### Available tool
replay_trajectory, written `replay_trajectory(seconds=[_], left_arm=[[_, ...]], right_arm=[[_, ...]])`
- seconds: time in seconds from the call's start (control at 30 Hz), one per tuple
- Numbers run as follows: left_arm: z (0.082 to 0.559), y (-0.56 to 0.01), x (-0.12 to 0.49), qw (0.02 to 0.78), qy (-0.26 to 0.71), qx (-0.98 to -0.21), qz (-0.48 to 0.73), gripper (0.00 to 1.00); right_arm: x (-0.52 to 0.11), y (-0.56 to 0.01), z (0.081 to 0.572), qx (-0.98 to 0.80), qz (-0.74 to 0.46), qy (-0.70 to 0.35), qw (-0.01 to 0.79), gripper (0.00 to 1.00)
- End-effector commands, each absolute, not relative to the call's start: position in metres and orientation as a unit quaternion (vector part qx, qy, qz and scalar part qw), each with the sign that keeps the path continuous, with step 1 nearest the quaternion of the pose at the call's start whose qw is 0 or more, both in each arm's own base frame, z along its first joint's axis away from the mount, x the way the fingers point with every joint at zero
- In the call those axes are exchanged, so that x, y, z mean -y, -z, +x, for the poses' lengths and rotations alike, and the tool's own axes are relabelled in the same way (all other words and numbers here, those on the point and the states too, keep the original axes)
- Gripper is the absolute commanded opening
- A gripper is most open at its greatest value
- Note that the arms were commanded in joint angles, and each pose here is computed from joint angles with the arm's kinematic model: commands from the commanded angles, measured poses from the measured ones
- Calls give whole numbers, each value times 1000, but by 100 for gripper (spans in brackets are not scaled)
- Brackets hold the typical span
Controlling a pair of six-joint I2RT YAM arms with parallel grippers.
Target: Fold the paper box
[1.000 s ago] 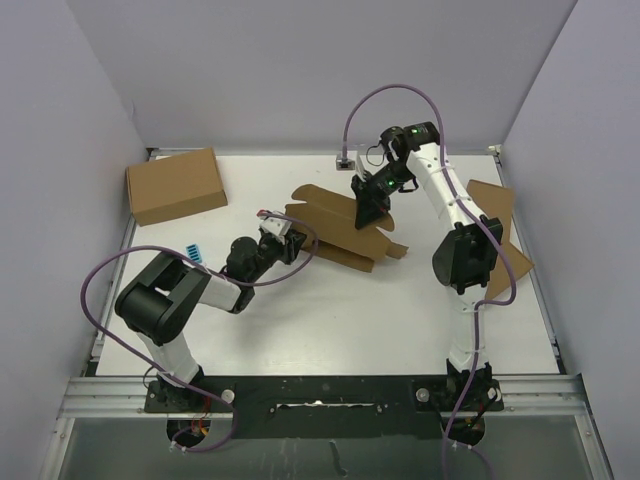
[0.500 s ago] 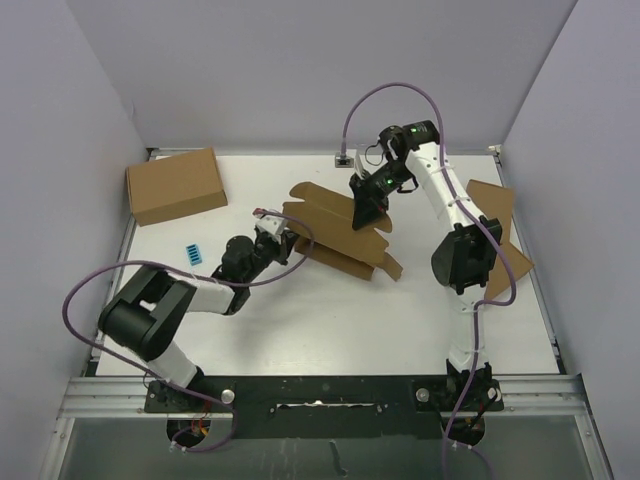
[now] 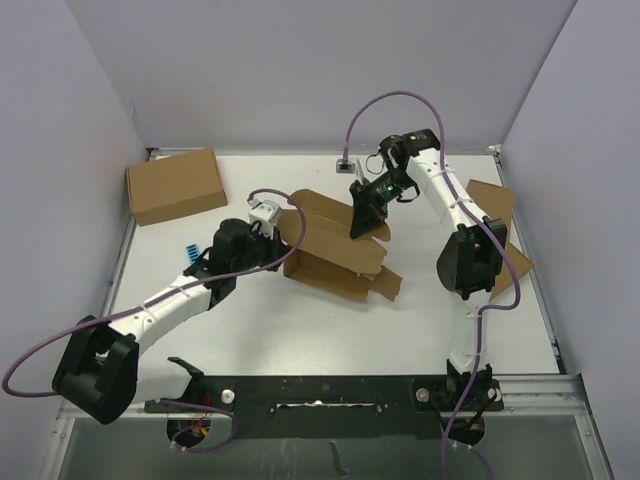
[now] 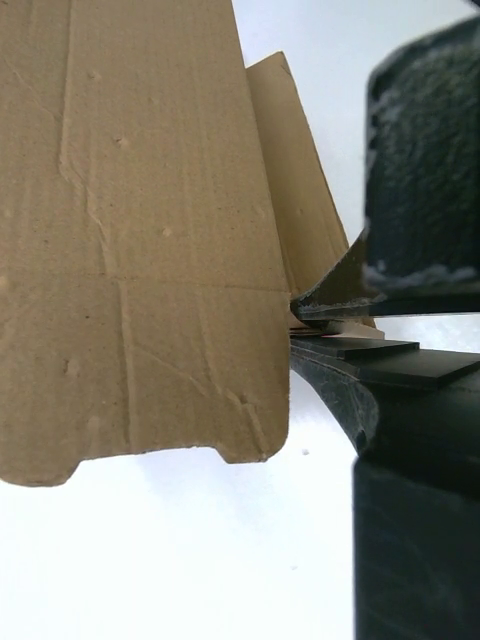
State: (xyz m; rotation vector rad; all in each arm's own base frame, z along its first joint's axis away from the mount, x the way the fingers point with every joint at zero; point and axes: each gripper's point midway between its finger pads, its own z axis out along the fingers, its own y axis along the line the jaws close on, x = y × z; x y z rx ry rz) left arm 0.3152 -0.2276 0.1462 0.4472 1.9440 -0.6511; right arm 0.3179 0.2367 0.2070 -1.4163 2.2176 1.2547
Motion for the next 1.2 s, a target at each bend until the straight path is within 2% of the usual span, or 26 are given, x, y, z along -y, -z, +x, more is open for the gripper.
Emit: replay_trajectory(seconds=[0.0, 0.17, 0.47, 0.57, 0.8, 1.17], left_arm=[[289, -133, 228, 390, 292, -856, 172, 0], [293, -115, 228, 340, 277, -882, 172, 0], [307, -81, 232, 295, 256, -905, 168, 2], [308, -72, 233, 287, 250, -910, 162, 5], [304, -62, 231, 286, 236, -916, 155, 21], [286, -52, 223, 268, 228, -922, 161, 25]], right_arm=[[-249, -211, 327, -728, -493, -447, 168, 3], [-251, -202, 329, -726, -476, -467, 169, 9], [-247, -163, 329, -739, -436, -496, 134, 8], [-245, -150, 328, -746, -427, -496, 122, 8], [-243, -132, 324, -755, -416, -496, 106, 7], [-243, -133, 325, -756, -416, -492, 113, 5]])
